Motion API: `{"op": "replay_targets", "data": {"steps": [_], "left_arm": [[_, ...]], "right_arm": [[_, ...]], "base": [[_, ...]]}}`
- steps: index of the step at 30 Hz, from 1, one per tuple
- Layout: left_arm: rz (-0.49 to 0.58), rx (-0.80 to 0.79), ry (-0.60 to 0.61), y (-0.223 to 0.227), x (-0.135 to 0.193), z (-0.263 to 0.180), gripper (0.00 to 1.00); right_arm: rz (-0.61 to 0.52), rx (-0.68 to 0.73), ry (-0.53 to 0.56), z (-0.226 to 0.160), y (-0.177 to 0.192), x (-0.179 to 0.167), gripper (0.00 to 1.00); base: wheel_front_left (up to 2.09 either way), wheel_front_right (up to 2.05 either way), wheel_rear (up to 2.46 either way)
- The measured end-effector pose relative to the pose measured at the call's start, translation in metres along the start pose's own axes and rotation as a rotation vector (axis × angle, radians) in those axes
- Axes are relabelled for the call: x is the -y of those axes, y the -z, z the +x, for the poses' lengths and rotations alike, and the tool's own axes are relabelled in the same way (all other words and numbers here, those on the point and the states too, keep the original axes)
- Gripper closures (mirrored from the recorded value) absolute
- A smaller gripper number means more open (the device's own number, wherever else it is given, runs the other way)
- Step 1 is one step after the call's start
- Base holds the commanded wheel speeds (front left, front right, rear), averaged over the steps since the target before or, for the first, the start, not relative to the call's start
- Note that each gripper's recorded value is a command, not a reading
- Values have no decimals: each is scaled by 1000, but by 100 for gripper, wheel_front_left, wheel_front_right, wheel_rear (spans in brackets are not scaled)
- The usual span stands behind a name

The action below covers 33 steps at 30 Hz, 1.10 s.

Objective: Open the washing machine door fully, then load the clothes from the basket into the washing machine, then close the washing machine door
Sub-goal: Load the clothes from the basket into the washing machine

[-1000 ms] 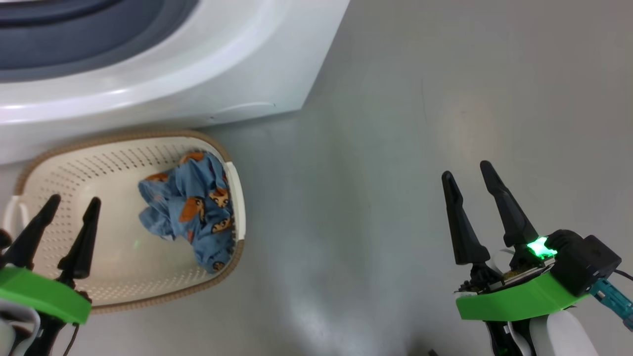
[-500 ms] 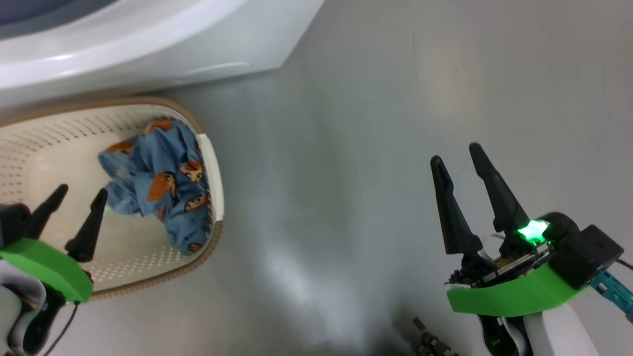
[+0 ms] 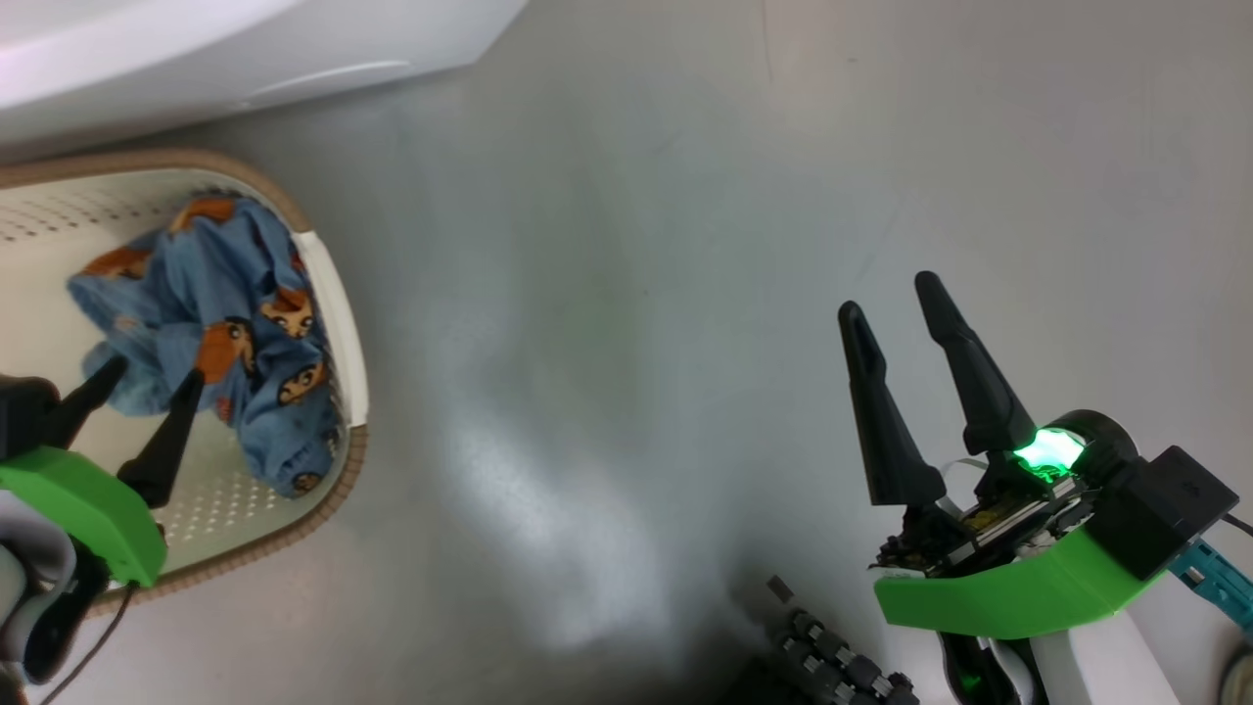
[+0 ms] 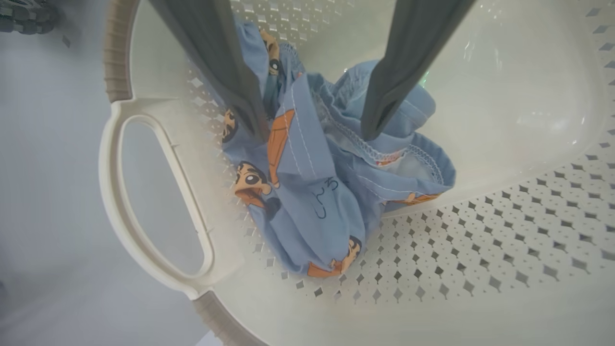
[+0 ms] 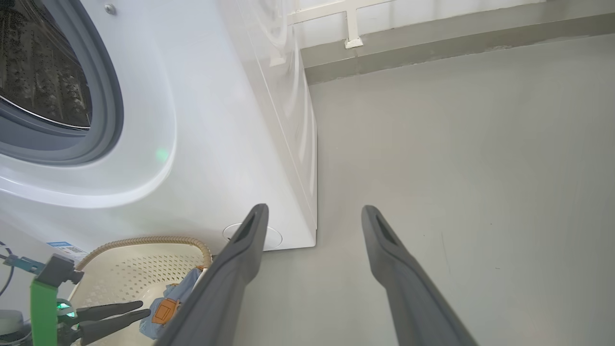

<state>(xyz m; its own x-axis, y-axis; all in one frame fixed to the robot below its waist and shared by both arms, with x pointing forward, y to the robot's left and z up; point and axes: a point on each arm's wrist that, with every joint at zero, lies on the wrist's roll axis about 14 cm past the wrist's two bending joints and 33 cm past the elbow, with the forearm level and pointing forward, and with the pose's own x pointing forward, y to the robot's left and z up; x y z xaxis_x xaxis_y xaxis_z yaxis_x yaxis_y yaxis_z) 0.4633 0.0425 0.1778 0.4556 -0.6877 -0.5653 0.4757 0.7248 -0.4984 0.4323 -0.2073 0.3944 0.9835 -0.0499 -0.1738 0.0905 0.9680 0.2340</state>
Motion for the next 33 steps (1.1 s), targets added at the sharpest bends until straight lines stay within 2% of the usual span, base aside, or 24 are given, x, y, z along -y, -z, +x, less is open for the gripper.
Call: {"op": "replay_targets", "data": {"steps": [20, 24, 28, 30, 33], "left_arm": [[-25, -220, -24, 44, -26, 43, 0], [-25, -311, -15, 59, -21, 40, 0], [-21, -271, 13, 50, -11, 45, 0], [-13, -242, 13, 42, -13, 48, 100], [-14, -242, 14, 40, -13, 49, 100]], "right_arm": [[-11, -57, 16, -1, 19, 3, 0], [-16, -55, 15, -4, 18, 2, 0], [-15, -56, 17, -5, 17, 2, 0], [-15, -55, 17, -5, 17, 1, 0], [-15, -54, 17, -5, 17, 1, 0]], "base": [[0, 0, 0], [0, 0, 0], [0, 0, 0], [0, 0, 0], [0, 0, 0]]}}
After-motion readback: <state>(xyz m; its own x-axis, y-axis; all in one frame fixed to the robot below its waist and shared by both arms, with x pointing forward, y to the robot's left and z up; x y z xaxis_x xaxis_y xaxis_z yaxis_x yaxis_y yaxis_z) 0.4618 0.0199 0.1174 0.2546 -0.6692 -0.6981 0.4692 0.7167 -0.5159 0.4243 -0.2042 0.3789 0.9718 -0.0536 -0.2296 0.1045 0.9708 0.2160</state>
